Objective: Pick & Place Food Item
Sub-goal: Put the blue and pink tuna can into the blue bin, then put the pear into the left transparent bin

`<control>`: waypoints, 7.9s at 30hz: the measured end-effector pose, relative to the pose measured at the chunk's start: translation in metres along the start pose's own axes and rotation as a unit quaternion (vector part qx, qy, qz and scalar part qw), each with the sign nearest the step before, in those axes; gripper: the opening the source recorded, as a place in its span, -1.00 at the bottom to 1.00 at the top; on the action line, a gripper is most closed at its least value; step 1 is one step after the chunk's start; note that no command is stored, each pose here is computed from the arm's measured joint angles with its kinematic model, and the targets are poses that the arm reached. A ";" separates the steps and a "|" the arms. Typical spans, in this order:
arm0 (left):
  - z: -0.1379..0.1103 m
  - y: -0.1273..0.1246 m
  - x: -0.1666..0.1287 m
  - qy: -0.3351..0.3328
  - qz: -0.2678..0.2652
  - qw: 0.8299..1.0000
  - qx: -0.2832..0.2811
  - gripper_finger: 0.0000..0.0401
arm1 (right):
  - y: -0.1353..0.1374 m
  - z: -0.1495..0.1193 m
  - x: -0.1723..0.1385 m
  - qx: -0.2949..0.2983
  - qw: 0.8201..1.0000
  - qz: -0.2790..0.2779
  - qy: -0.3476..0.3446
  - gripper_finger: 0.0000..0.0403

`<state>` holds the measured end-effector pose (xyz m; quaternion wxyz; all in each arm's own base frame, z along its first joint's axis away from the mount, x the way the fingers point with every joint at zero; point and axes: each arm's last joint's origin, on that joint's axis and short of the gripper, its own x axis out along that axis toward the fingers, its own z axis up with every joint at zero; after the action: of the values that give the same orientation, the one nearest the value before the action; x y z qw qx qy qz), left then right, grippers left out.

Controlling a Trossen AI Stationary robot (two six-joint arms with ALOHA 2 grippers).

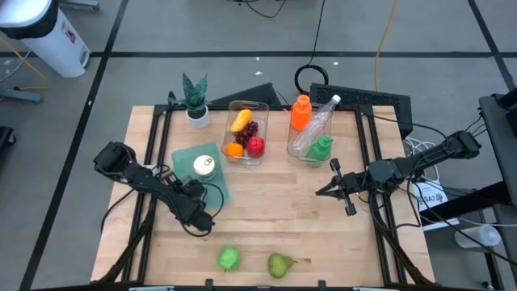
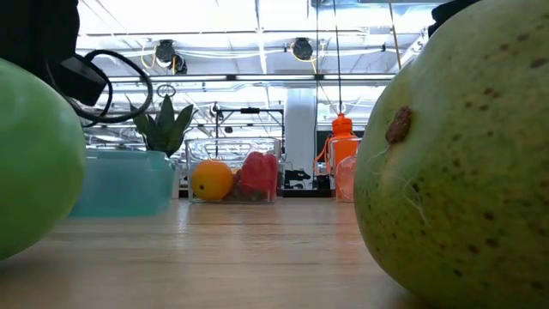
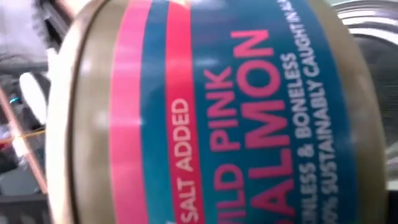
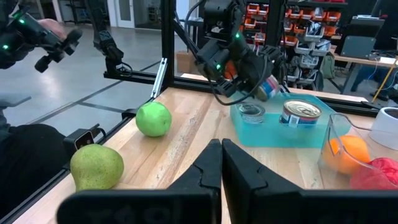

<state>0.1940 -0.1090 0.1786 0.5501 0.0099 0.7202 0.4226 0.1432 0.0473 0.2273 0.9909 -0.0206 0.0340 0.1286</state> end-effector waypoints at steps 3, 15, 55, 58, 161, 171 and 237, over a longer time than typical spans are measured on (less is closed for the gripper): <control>0.003 -0.002 0.001 -0.002 -0.012 1.000 0.007 -0.07 | 0.000 0.000 0.000 0.000 1.000 0.000 0.000 -1.00; 0.016 -0.019 0.003 -0.012 -0.093 0.995 0.039 0.36 | 0.000 -0.002 0.003 0.007 1.000 0.000 0.009 -1.00; 0.007 -0.009 -0.001 0.058 -0.027 0.997 0.044 -0.74 | 0.000 -0.004 0.005 0.005 1.000 0.000 0.015 -1.00; 0.005 -0.012 -0.003 0.059 -0.044 0.996 0.059 -0.75 | 0.000 -0.004 0.005 0.005 1.000 0.000 0.015 -1.00; 0.002 0.122 0.086 -0.718 -0.325 0.563 -0.250 -0.75 | 0.028 0.038 0.057 -0.050 0.980 -0.106 0.162 -1.00; 0.002 0.108 0.095 -0.648 -0.425 0.585 -0.239 -0.75 | 0.092 0.056 0.104 -0.062 0.949 -0.092 0.295 -1.00; 0.000 0.117 0.084 -0.688 -0.437 0.523 -0.248 -0.75 | 0.203 -0.108 0.140 0.055 0.968 -0.079 0.231 -0.14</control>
<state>0.1084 0.0067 0.1857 0.9706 -0.1558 -0.1020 0.1526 0.2192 0.2731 0.1028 0.9629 0.0025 0.2668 0.0395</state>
